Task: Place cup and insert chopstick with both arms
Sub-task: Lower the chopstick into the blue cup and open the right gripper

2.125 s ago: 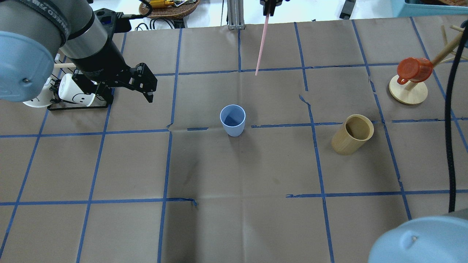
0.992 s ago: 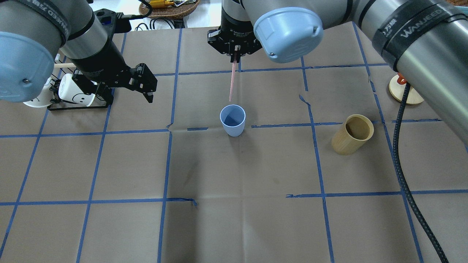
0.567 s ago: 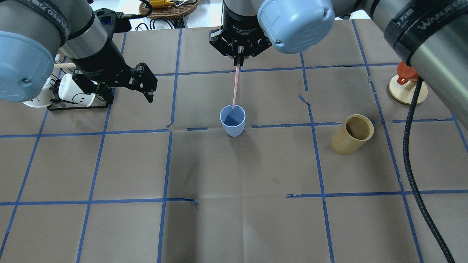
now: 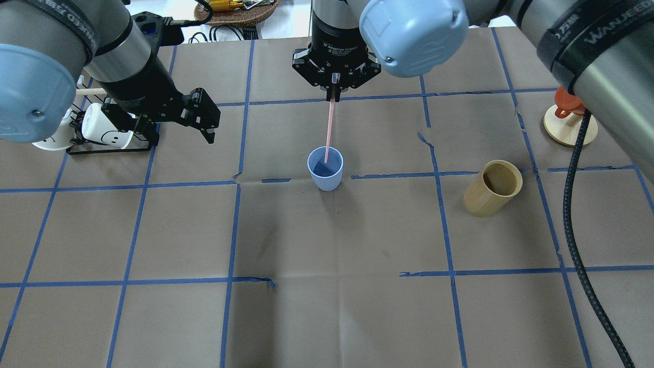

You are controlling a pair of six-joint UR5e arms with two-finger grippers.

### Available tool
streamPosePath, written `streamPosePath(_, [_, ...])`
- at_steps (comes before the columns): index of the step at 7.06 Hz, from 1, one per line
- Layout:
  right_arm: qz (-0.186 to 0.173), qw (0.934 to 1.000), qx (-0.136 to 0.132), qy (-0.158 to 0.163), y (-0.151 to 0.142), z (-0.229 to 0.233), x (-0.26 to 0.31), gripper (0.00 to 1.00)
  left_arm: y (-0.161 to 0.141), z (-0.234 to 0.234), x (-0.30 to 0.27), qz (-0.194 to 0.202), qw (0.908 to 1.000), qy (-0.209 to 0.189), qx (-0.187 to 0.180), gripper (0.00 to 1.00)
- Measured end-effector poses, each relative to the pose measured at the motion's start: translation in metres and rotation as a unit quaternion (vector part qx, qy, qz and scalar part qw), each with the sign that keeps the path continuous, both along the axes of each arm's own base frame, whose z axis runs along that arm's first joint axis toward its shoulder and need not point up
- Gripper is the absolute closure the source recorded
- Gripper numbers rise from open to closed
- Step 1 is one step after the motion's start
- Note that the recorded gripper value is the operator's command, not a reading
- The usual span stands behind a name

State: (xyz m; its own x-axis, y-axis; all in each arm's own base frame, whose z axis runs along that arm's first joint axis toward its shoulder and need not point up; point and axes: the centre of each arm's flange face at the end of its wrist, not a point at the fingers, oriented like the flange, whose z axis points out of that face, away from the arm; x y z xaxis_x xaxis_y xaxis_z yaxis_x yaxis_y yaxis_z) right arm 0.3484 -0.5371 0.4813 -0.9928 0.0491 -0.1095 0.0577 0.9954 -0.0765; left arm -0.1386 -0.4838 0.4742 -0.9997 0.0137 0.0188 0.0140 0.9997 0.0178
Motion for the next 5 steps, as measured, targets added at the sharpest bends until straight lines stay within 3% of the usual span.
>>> streamPosePath(2, [-0.001, 0.9999, 0.01, 0.004, -0.003, -0.017, 0.001, 0.94, -0.001, 0.001, 0.0, 0.0, 1.0, 0.0, 0.0, 0.0])
streamPosePath(3, [-0.003, 0.9998, 0.016, 0.006, -0.004, -0.025, 0.002, 0.62, -0.001, 0.001, 0.0, 0.0, 1.0, 0.0, -0.001, 0.0])
streamPosePath(4, [-0.004, 0.9998, 0.02, 0.007, -0.004, -0.029, 0.002, 0.01, -0.001, 0.002, 0.0, 0.001, 1.0, 0.0, -0.001, 0.0])
streamPosePath(5, [-0.007, 0.9997, 0.021, 0.007, -0.004, -0.03, 0.002, 0.0, -0.001, 0.002, 0.0, 0.001, 1.0, 0.0, -0.002, 0.0])
